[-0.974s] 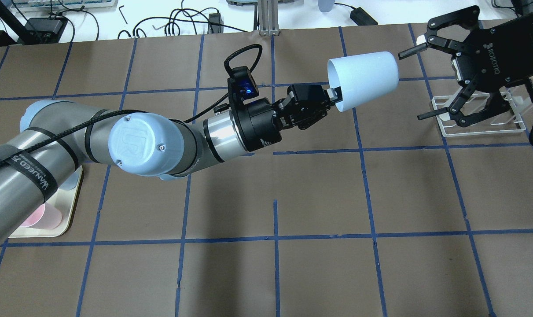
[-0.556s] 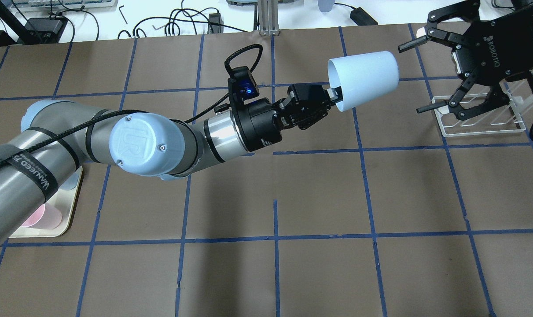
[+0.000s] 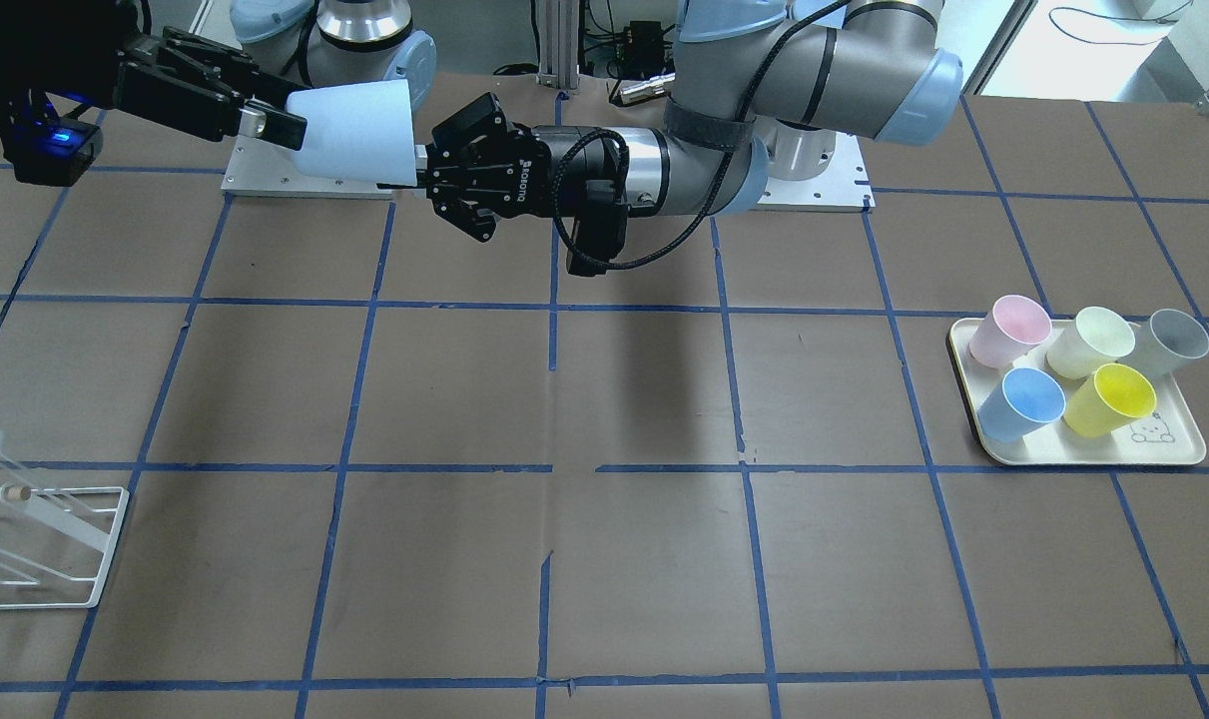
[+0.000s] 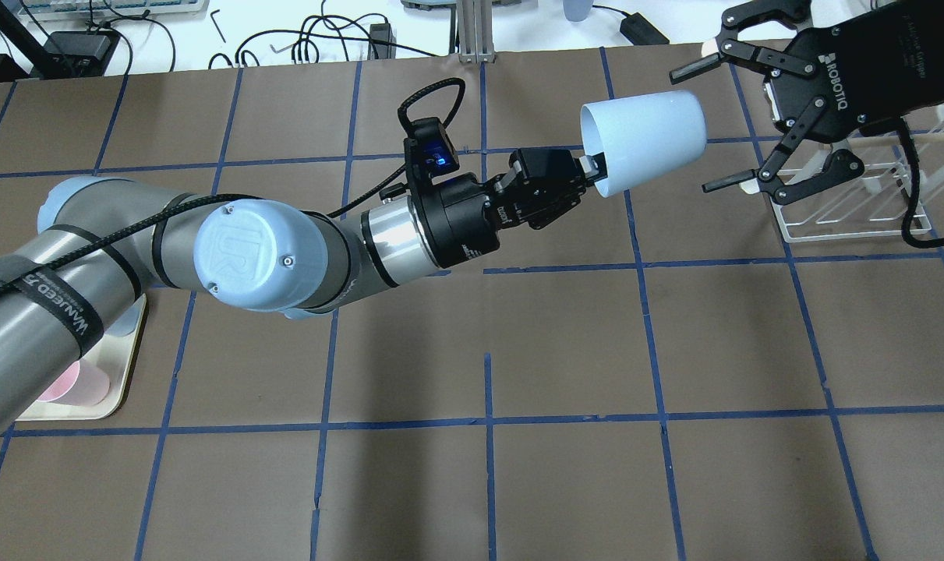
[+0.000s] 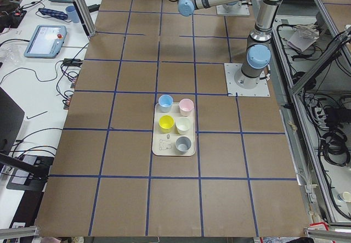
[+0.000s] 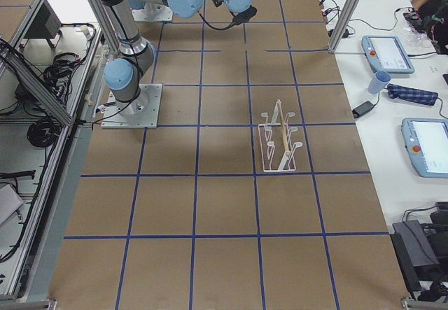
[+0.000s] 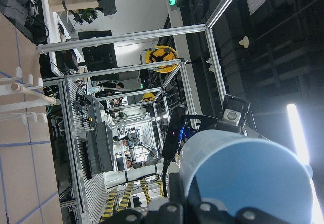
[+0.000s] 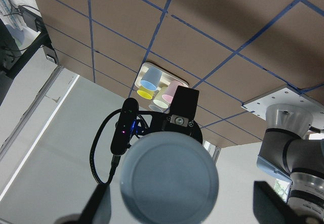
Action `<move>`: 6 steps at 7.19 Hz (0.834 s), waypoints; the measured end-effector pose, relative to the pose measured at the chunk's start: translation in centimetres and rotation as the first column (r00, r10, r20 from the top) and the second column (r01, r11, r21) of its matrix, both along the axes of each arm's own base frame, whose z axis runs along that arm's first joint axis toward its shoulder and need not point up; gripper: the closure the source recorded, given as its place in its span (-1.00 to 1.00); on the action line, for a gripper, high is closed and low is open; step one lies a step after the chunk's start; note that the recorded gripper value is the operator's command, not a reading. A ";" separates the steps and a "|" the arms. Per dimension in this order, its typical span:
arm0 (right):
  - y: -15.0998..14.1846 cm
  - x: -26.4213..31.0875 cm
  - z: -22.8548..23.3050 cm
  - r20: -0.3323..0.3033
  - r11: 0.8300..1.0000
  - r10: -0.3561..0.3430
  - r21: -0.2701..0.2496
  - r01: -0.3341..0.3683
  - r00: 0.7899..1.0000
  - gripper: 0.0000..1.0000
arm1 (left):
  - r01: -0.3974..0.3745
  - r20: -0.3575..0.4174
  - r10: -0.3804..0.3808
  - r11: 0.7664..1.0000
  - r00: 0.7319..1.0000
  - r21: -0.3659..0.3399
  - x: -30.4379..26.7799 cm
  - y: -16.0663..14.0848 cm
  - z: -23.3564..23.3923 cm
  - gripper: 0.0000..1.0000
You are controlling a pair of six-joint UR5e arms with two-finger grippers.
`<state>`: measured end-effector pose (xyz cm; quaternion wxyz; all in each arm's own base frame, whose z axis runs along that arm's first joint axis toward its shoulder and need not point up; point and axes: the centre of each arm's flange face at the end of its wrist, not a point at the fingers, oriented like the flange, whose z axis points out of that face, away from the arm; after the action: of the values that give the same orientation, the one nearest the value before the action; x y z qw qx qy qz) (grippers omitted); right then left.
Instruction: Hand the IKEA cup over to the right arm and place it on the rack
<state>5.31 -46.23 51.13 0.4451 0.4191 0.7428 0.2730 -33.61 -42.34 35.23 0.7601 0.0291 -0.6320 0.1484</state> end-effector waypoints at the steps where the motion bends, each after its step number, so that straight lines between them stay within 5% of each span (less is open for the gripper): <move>1: -0.4 0.1 -0.1 0.002 1.000 -0.006 -0.010 0.006 1.000 -1.00 | 0.001 0.000 -0.001 1.000 1.000 -0.001 0.0 0.0 0.0 0.94; 4: -1.0 0.1 -0.5 0.002 1.000 -0.006 -0.022 0.006 1.000 -1.00 | 0.002 0.000 -0.002 1.000 1.000 -0.002 -0.1 0.1 0.1 0.88; 6: -1.1 0.1 -0.5 0.003 1.000 -0.002 -0.031 0.002 1.000 -0.67 | 0.002 -0.001 -0.002 1.000 1.000 -0.002 -0.1 0.1 0.1 0.88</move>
<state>5.39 -47.29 50.63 0.4528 0.4126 0.7458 0.2618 -33.66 -42.25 35.34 0.7604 0.0279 -0.6316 0.1485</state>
